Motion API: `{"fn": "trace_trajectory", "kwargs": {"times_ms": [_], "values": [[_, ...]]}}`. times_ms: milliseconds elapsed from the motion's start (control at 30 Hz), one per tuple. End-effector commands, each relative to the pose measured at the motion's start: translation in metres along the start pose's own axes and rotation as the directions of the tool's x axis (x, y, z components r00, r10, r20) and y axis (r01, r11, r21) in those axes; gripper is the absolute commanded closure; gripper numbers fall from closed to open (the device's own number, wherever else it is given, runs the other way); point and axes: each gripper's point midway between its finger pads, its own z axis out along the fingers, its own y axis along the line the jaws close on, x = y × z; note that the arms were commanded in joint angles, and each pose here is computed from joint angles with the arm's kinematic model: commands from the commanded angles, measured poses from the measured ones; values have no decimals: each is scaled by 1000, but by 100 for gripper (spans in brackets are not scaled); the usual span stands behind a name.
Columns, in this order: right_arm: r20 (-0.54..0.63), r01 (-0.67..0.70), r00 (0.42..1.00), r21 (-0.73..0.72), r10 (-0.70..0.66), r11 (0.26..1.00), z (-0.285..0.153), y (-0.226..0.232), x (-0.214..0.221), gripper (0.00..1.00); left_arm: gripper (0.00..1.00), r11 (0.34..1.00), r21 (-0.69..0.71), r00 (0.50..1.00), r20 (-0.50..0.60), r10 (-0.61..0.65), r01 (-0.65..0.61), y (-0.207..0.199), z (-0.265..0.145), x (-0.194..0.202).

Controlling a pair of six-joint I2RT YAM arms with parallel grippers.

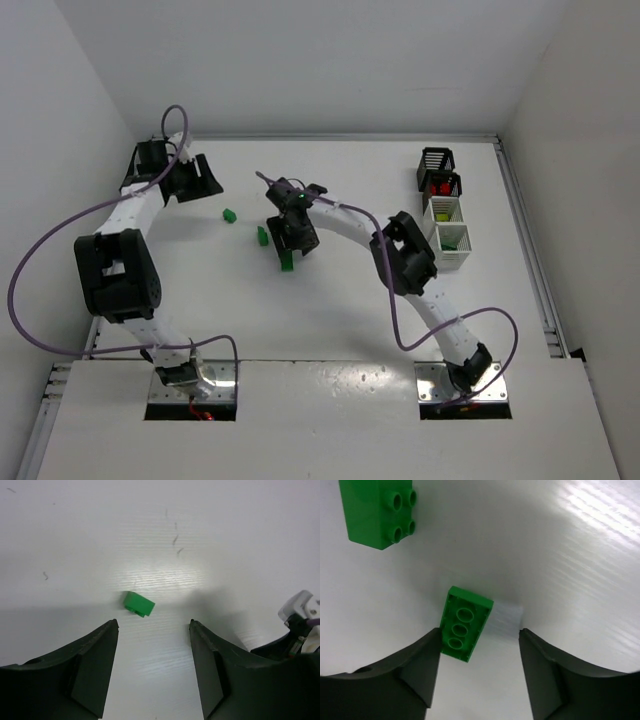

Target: Sort the legos into containers by color

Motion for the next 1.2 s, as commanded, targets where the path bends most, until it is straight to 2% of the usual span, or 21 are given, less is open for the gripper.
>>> {"fn": "trace_trajectory", "kwargs": {"times_ms": [0, 167, 233, 267, 300, 400, 433, 500, 567, 700, 733, 900, 1100, 1167], "values": [[29, 55, 998, 88, -58, 995, 14, 5, 3, 39, 35, 994, -104, 999, 33, -16, 20, 23, -9, -4], [27, 76, 996, 184, -82, 980, 21, -6, 12, 42, 35, 984, -175, 1000, 7, -18, 19, 41, -10, 10], [12, 97, 995, 208, -102, 973, 28, -9, 18, 50, 35, 984, -177, 1000, -8, -26, 24, 43, -8, 19], [10, 106, 994, 208, -111, 972, 28, -10, 18, 54, 35, 983, -179, 999, -26, -35, 30, 45, -6, 28], [0, 108, 994, 222, -111, 969, 30, -14, 22, 67, 35, 985, -170, 999, -30, -27, 22, 45, -5, 31], [-8, 121, 992, 240, -122, 963, 27, -26, 25, 84, 35, 993, -119, 998, -58, -20, 13, 41, 3, 44], [-14, 125, 992, 244, -125, 962, 24, -31, 26, 94, 35, 994, -102, 995, -95, -38, 29, 42, 11, 58], [-5, 130, 991, 256, -133, 958, 12, -39, 26, 100, 37, 999, -39, 992, -125, -22, 17, 31, 24, 65], [20, 156, 986, 259, -166, 953, 1, -40, 21, 100, 40, 999, -7, 984, -176, -33, 32, 24, 40, 79], [95, 177, 972, 297, -214, 938, -41, -53, 6, 100, 45, 996, 88, 977, -211, 36, -17, -14, 60, 90], [149, 177, 962, 297, -229, 938, -64, -50, -4, 100, 46, 994, 104, 976, -208, 64, -43, -20, 65, 91], [250, 203, 923, 333, -293, 921, -132, -72, -20, 100, 51, 969, 229, 949, -272, 159, -96, -72, 90, 123], [323, 163, 885, 462, -336, 872, -219, -132, -23, 100, 49, 934, 325, 910, -326, 255, -145, -121, 100, 158], [310, 119, 898, 509, -311, 853, -236, -164, -13, 100, 45, 921, 353, 917, -289, 275, -165, -133, 94, 151]]}}
